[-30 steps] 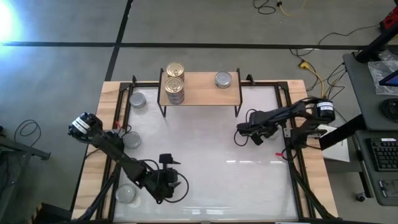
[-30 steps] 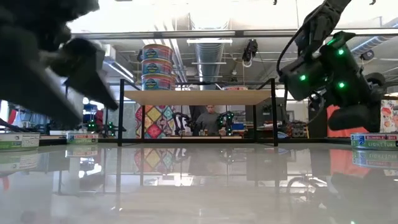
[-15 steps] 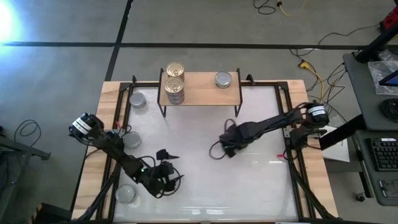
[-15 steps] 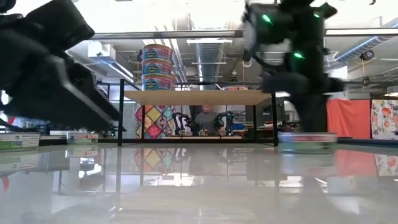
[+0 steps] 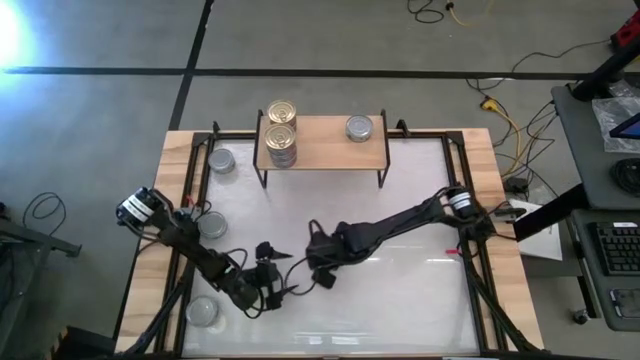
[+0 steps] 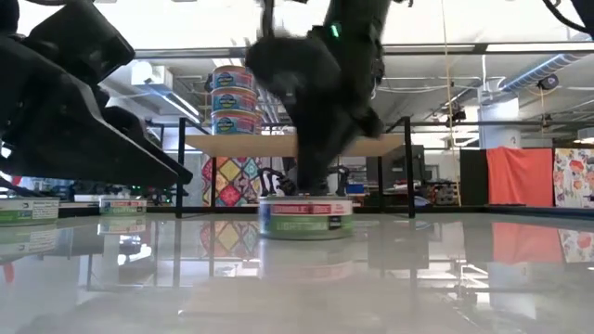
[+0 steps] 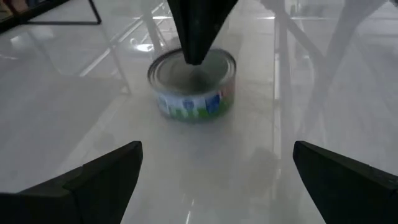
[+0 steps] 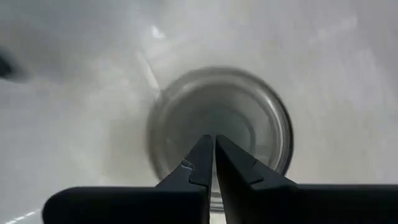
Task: Stack canned seafood by type on shelf
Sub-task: Put the green tuna can on the shelf
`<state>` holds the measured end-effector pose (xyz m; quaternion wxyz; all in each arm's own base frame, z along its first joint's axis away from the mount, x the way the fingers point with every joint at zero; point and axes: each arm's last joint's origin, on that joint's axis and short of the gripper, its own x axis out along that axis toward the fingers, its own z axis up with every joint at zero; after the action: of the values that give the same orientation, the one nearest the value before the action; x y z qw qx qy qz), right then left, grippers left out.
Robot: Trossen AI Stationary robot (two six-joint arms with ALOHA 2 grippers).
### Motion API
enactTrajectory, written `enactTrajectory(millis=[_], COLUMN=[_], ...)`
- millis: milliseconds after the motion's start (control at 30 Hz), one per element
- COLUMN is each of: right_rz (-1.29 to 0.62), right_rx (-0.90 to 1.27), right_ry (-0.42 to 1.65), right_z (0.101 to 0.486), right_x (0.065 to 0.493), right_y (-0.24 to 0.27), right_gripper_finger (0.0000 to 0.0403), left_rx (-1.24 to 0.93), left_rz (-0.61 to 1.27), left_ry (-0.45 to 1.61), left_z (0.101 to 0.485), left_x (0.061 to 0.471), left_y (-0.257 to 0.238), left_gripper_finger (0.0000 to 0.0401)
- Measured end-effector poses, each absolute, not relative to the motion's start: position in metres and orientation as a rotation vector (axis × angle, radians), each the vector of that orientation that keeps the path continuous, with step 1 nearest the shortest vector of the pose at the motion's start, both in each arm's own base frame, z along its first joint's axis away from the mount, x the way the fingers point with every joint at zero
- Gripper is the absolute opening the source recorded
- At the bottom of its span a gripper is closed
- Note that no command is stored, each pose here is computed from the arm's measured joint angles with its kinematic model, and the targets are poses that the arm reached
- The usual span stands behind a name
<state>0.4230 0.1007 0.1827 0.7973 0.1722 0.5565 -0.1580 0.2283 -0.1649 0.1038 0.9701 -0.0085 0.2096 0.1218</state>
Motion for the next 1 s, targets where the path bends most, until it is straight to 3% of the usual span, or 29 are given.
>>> enactTrajectory(millis=[200,367,667,1000], right_rz=[-0.188,-0.216,-0.331,-0.317], right_rx=[0.213,0.137,0.174,0.228], right_ry=[1.126,1.184,1.297,1.199], right_z=[0.215,0.217,0.187,0.142], right_x=[0.425,0.405,0.370,0.365], right_y=[0.120,0.126,0.118,0.103], right_gripper_finger=[0.0013,0.0013,0.0013,0.0013], left_rx=[-0.012,-0.015,0.053,0.066], left_rz=[0.241,0.228,0.255,0.229], left_ry=[0.400,0.414,0.467,0.397], left_z=[0.095,0.091,0.080,0.058], left_x=[0.237,0.247,0.261,0.281], left_y=[-0.166,-0.155,-0.133,-0.123], left_gripper_finger=[0.0400,0.0400,0.0400,0.0400])
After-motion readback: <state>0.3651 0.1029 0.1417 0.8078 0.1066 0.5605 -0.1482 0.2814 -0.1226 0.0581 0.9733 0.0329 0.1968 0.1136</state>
